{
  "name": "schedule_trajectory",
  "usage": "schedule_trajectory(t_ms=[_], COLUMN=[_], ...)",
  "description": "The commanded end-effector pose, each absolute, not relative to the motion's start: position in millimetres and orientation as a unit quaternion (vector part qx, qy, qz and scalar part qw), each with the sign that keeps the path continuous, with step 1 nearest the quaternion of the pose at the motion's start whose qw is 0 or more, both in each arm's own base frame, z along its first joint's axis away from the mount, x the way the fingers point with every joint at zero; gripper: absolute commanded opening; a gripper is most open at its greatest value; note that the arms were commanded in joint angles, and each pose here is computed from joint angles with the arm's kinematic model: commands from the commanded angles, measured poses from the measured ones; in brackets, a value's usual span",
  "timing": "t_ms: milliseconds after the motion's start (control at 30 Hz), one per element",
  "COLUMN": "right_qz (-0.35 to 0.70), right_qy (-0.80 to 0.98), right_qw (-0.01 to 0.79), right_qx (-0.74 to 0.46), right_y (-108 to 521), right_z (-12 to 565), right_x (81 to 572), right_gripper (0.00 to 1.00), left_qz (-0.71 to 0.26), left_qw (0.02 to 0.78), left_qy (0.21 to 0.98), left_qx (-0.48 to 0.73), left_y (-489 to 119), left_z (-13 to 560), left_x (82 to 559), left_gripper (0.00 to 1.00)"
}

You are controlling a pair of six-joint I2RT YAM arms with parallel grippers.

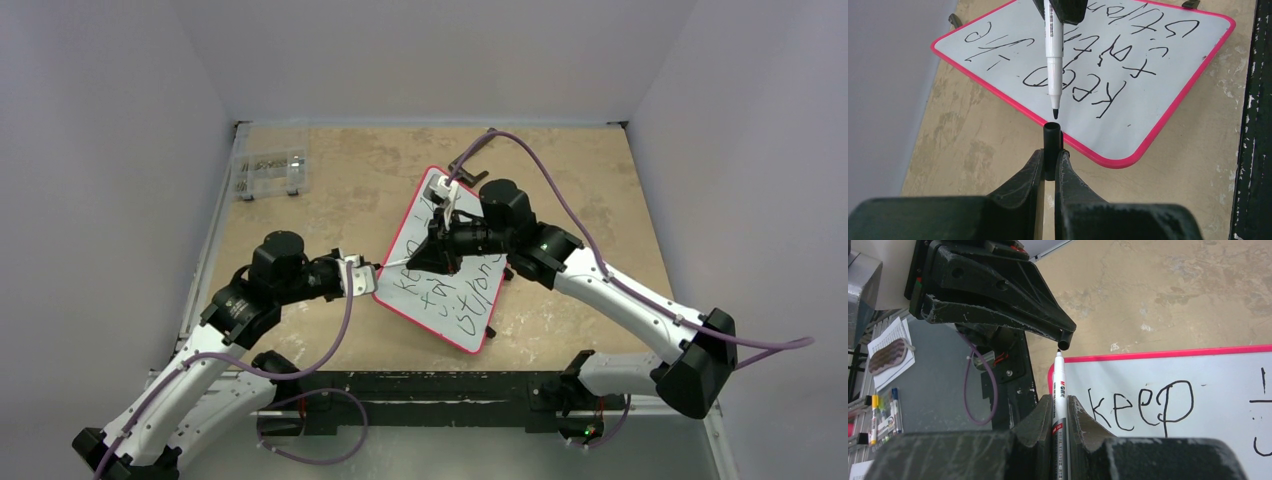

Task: Write a sentence on the whiteboard
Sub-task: Close the whiteboard marker at the center of the board.

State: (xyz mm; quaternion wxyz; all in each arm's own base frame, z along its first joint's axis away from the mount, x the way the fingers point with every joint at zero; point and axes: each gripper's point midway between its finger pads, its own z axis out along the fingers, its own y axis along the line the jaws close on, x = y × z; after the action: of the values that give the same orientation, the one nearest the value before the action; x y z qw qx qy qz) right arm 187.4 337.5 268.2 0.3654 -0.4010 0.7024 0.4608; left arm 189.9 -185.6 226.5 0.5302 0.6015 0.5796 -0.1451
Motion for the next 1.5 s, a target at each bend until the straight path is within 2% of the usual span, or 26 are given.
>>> schedule_trajectory(t_ms=[0,1467], right_qz=[0.462,0.463], right_qy=[0.677,0.684], right_qw=[0.402,0.392], right_qx=[-0.408,-0.405], right_y=[342.1,352.6], right_z=[295.9,288.7], right_x=[191.2,188.8], right_gripper=[0.00,0.00], left_qz=[-0.154,-0.154], left_qw=[0.546,0.545], left_qy=[0.552,0.556], left_qx=[0.611,0.609], left_y=[-192.7,-191.2], left_z=[236.3,236.2], left_x=[187.0,186.2], left_gripper=[0.00,0.00])
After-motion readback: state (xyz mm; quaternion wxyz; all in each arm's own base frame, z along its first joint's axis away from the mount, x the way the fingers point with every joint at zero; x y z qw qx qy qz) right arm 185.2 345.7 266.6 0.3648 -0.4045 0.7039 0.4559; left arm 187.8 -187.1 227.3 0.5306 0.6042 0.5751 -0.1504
